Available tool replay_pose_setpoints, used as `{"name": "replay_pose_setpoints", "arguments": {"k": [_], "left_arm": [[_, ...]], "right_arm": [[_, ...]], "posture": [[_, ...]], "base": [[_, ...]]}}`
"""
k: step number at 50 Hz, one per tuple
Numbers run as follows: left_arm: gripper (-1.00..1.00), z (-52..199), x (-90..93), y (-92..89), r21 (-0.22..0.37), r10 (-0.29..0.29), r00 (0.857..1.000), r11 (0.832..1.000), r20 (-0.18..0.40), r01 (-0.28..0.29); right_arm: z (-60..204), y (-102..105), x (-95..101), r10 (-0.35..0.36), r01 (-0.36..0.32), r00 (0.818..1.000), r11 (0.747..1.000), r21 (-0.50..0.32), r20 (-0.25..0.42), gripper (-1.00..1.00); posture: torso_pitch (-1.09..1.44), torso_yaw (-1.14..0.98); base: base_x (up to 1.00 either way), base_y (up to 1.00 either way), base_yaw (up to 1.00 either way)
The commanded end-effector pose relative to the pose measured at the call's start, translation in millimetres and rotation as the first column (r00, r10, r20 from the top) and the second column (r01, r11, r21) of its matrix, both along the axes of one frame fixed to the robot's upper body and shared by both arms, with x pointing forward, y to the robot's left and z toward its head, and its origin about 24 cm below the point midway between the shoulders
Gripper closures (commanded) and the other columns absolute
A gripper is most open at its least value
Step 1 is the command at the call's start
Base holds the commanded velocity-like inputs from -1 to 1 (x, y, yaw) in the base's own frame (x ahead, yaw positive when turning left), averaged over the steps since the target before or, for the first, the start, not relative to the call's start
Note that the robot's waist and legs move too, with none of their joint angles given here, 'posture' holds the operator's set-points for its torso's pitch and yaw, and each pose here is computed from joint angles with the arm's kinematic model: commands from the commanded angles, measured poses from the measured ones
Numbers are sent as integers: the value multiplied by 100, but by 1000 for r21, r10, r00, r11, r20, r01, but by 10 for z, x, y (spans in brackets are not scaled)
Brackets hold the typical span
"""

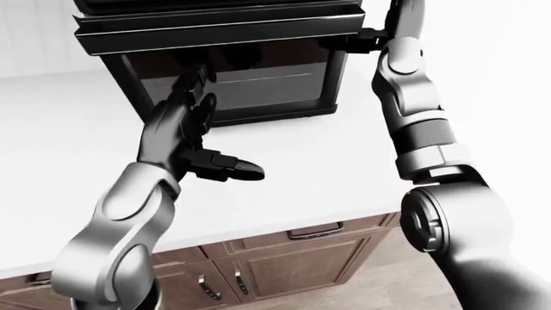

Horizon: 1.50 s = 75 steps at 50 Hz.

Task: Close the toaster oven door.

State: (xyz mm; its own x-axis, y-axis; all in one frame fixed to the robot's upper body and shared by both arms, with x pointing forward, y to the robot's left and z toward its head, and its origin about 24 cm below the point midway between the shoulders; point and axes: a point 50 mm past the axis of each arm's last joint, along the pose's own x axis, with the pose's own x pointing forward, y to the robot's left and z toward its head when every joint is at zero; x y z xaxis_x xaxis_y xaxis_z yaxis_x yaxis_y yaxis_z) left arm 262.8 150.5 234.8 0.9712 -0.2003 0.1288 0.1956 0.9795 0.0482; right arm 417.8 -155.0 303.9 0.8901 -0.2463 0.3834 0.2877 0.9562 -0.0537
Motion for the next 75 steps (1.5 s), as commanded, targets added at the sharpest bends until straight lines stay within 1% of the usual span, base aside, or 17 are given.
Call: {"name": "replay_pose_setpoints", "arguments": {"k": [1,10,21,26,38,57,63,70,75], "left_arm": [[-100,138,-25,2,4,-1,997,1000,82,1],[-100,150,39,39,12,10,996,1000,87,-11],[-100,179,102,74,19,20,995,1000,93,-22],[-100,166,161,84,19,22,996,1000,89,-24],[-100,190,315,146,29,37,995,999,94,-40],[-100,213,471,178,45,34,995,998,92,-39],[-100,268,523,180,57,27,995,998,101,-32],[-100,356,542,162,66,8,994,998,108,-15],[-100,361,577,155,76,-3,995,997,103,-5]], "right_arm": [[503,106,-160,43,-43,977,999,-8,210,-100],[452,112,-151,34,-34,979,999,-4,203,-100],[401,31,-127,-49,51,983,999,-9,180,-100],[406,26,-127,-61,65,982,998,-14,177,-100],[403,11,-135,-72,77,981,997,-19,178,-100],[380,4,-136,-75,80,982,997,-20,176,-100],[404,11,-139,-73,78,981,997,-21,178,-100],[414,6,-142,-74,79,981,997,-20,179,-100],[407,12,-141,-74,78,981,997,-18,179,-100]], "posture": [[0,0],[0,0],[0,0],[0,0],[0,0],[0,0],[0,0],[0,0],[0,0]], "base": [[0,0,0],[0,0,0],[0,0,0],[0,0,0],[0,0,0],[0,0,0],[0,0,0],[0,0,0],[0,0,0]]}}
